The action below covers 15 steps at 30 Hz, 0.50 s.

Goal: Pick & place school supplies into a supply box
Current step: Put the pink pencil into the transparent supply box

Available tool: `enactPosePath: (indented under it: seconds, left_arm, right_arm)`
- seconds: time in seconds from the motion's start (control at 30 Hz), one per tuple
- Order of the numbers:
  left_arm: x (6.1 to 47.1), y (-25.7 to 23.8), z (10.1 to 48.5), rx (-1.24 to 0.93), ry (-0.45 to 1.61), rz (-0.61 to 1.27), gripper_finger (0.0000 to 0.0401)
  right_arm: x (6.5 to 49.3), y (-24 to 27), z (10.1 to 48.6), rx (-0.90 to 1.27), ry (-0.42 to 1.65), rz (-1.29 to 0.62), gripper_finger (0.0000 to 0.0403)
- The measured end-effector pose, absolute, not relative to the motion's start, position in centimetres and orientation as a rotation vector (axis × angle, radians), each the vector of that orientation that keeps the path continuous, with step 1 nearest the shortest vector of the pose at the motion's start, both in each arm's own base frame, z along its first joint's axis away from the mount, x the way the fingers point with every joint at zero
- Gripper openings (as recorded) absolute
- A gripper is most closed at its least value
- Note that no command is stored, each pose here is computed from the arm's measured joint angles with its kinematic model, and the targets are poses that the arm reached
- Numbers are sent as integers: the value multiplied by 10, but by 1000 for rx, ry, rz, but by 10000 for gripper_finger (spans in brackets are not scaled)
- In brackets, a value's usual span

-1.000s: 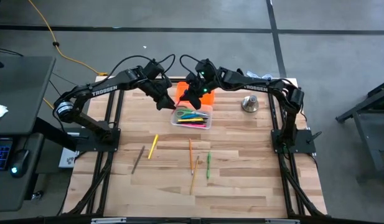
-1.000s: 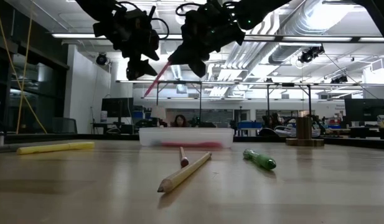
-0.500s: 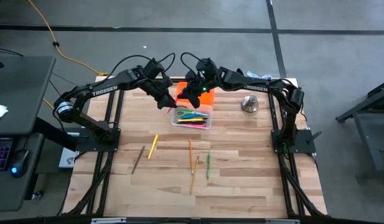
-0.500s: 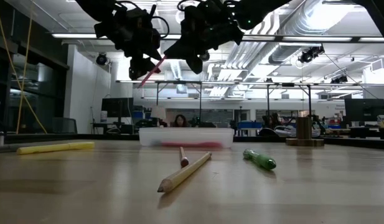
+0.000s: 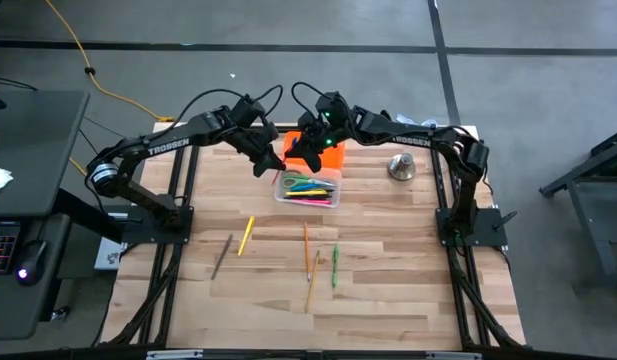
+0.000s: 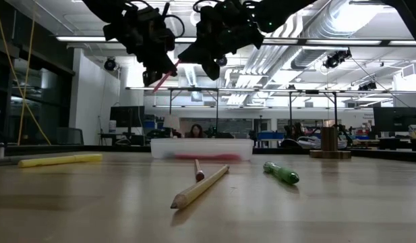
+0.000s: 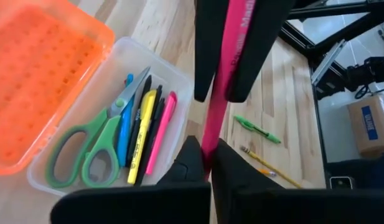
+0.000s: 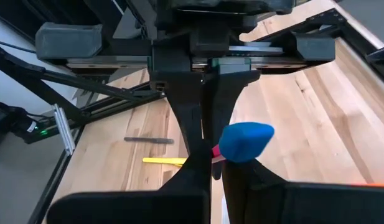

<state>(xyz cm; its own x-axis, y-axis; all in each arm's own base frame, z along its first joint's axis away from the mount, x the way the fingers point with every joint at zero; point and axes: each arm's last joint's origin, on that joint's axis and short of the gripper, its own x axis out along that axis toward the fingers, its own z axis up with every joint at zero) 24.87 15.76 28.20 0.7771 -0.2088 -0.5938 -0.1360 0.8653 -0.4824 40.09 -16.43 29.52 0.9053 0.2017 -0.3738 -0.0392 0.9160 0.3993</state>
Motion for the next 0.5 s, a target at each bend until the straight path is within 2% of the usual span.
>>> enactPosePath:
  seconds: [0.13,0.27,0.5]
  left_arm:
    - [248,158,282,-541,692,-34,41]
    - [248,158,282,-537,693,-28,24]
    - [248,158,281,-519,713,9,24]
  right_arm:
    - [401,-164,295,401,421,128,0]
    - [401,-164,295,401,420,126,0]
    - [401,-165,295,405,424,116,20]
